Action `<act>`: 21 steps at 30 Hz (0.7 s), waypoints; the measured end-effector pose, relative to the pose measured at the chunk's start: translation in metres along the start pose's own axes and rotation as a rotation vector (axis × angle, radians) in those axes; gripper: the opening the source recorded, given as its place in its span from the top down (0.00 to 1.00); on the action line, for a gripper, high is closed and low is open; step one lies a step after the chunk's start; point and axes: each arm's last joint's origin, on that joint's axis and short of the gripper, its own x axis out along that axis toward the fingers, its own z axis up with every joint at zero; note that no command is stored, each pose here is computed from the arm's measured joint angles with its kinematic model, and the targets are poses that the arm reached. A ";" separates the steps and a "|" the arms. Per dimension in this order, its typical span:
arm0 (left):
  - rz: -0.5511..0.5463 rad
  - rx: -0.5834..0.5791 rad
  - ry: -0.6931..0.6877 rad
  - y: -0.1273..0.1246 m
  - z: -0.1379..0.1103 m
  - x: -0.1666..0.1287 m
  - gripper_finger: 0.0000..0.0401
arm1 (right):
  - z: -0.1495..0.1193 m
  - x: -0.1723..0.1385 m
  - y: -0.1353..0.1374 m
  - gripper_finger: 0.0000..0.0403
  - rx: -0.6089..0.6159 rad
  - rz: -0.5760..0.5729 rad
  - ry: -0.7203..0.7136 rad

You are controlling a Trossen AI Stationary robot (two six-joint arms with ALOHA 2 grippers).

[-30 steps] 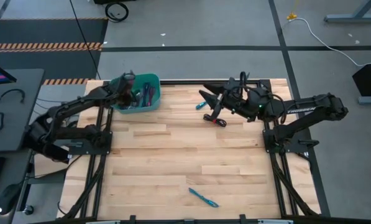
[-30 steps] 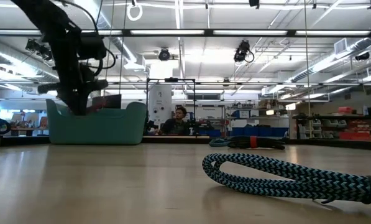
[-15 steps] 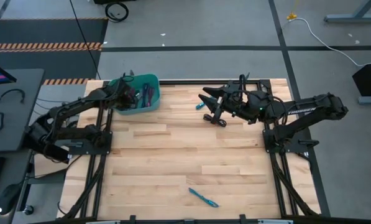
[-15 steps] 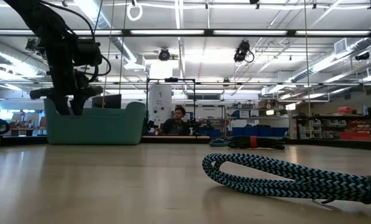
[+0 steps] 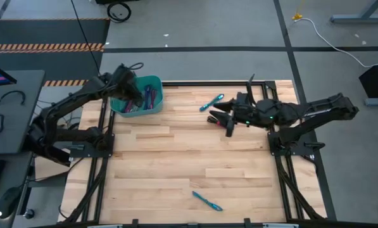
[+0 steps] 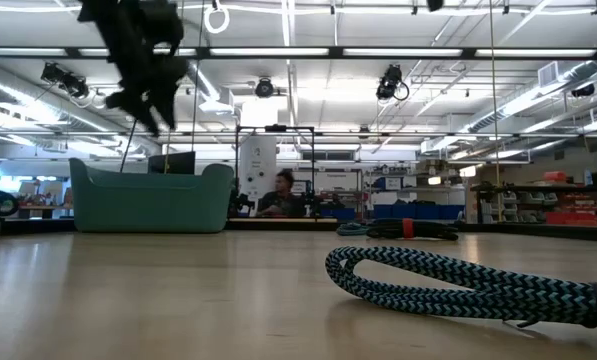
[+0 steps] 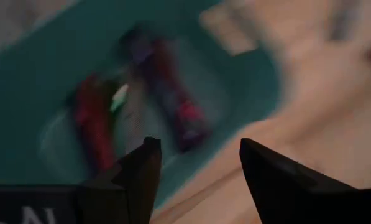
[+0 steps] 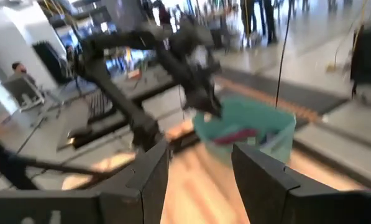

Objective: Pick and place USB-C Cables
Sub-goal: Put the black charger cable into the green bin

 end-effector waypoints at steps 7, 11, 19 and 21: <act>-0.314 0.376 -0.208 -0.076 0.007 -0.007 0.50 | -0.003 -0.055 -0.006 0.55 0.040 0.011 0.160; -0.413 0.405 -0.229 -0.126 0.005 0.025 0.51 | -0.004 -0.084 -0.013 0.56 0.084 -0.037 0.180; -0.573 0.459 -0.254 -0.223 0.008 0.105 0.49 | -0.003 -0.108 -0.018 0.58 0.112 -0.099 0.127; -0.572 0.510 -0.250 -0.245 0.012 0.122 0.49 | -0.004 -0.108 -0.017 0.58 0.111 -0.107 0.119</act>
